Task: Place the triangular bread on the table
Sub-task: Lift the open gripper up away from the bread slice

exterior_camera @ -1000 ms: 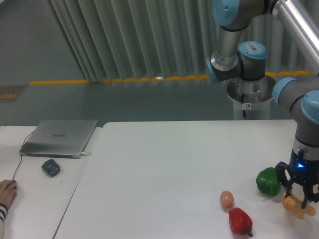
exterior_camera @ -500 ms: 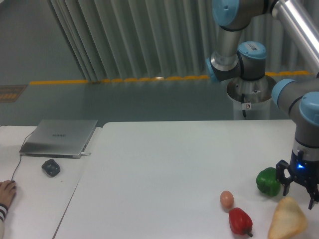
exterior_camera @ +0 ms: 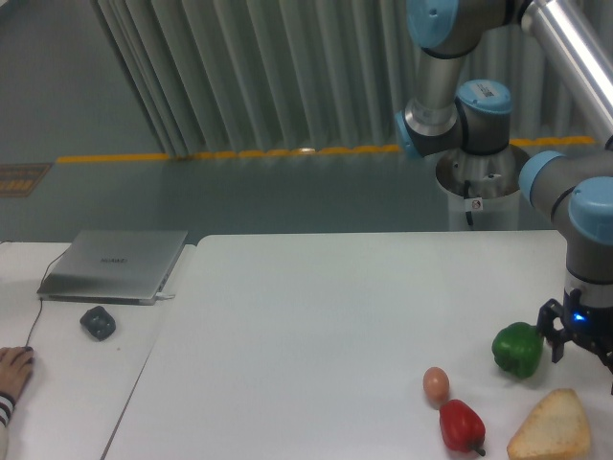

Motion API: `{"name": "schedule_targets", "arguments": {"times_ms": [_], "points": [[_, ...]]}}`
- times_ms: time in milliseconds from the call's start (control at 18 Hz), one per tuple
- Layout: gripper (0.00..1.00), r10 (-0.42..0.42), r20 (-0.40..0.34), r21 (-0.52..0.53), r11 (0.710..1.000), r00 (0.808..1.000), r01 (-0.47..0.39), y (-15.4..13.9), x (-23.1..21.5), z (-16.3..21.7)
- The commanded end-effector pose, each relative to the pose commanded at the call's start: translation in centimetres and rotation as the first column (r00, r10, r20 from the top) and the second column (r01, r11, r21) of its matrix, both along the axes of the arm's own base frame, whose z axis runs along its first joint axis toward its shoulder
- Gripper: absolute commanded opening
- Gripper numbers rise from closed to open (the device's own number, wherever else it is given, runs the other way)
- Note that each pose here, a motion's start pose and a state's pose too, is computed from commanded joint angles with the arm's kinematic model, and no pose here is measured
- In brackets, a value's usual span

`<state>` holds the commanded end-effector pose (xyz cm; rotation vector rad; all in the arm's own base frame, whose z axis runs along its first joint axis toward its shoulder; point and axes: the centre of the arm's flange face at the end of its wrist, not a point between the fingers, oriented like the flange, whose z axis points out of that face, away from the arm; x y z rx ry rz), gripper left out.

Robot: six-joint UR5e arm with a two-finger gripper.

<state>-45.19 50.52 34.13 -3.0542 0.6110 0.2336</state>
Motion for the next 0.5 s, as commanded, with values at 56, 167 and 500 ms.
{"name": "schedule_targets", "arguments": {"times_ms": [56,167,500], "points": [[1.0,-0.032,-0.011,-0.013,0.999,0.999,0.032,-0.3,-0.1,0.3],[1.0,-0.092,-0.024,-0.033,0.995,0.995,0.091,-0.9,-0.1,1.1],[1.0,-0.161,0.009,-0.066,0.985,0.987,0.162,-3.3,-1.4,3.6]]}}
